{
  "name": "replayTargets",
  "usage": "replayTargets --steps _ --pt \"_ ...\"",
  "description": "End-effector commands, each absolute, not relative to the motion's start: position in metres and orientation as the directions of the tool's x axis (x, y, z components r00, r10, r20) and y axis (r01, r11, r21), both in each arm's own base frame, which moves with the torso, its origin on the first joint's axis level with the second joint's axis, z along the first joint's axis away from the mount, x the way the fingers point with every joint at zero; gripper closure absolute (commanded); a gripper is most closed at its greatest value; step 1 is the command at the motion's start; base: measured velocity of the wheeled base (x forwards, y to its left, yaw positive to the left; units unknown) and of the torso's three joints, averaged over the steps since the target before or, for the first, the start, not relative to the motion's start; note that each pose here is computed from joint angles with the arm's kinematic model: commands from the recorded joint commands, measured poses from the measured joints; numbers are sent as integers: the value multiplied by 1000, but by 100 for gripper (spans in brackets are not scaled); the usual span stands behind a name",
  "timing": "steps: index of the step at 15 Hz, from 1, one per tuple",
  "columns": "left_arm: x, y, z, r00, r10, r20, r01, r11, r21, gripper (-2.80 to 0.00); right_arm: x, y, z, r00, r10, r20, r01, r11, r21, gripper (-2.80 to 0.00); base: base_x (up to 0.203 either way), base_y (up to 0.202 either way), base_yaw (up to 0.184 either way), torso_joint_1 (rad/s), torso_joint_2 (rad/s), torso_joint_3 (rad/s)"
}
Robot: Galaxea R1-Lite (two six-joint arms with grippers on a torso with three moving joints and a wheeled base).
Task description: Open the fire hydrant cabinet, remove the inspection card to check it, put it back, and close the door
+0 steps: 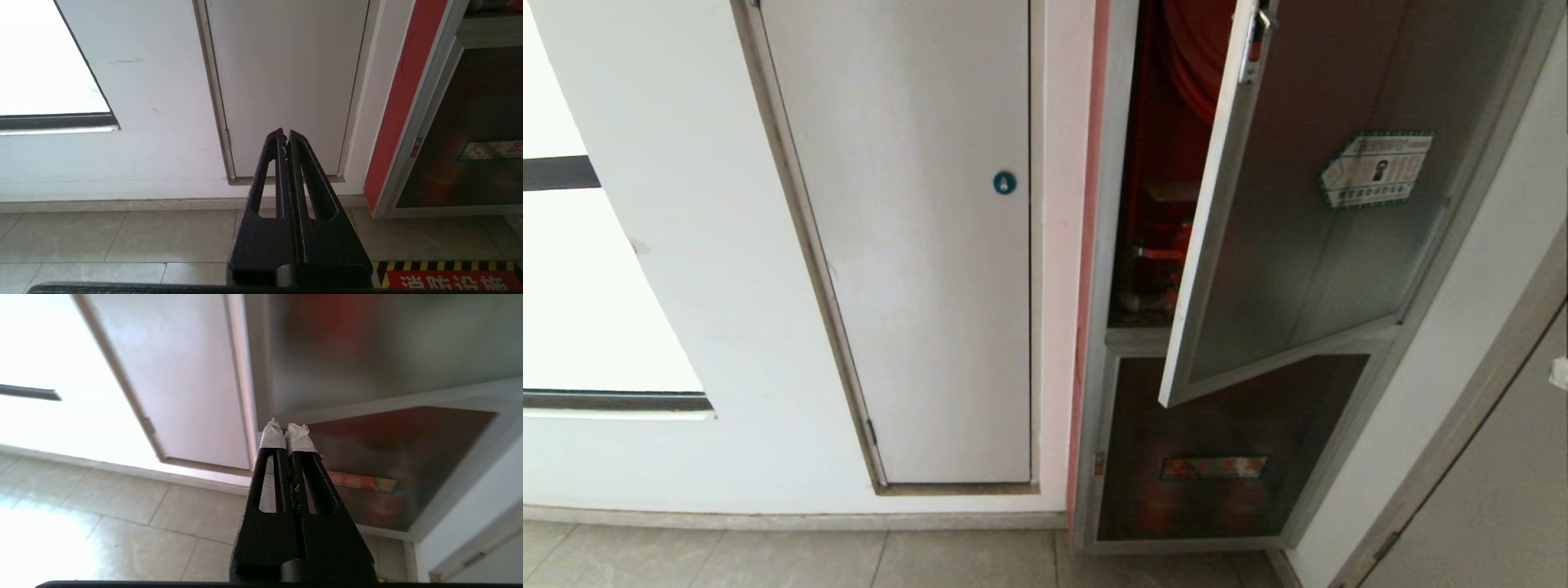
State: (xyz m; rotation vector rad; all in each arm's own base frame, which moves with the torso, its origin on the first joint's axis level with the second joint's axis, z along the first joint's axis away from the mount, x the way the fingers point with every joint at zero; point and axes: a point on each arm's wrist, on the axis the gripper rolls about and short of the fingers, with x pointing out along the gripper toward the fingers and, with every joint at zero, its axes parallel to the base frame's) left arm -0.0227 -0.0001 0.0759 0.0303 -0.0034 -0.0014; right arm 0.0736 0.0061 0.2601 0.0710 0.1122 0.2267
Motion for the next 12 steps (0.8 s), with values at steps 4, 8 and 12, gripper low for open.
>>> replayTargets --steps 4,8,12 --pt "-23 0 75 1000 -2 1 1 1000 31 0 93 7 271 955 269 -121 -259 961 92 0 0 0 0 0 0 0" --pt "-23 0 76 1000 -2 1 1 1000 31 0 110 12 280 926 353 -134 -341 934 104 0 0 0 0 0 0 0" --pt "-23 0 76 1000 0 2 0 1000 31 0 142 34 294 864 478 -158 -455 875 164 0 0 0 0 0 0 0"
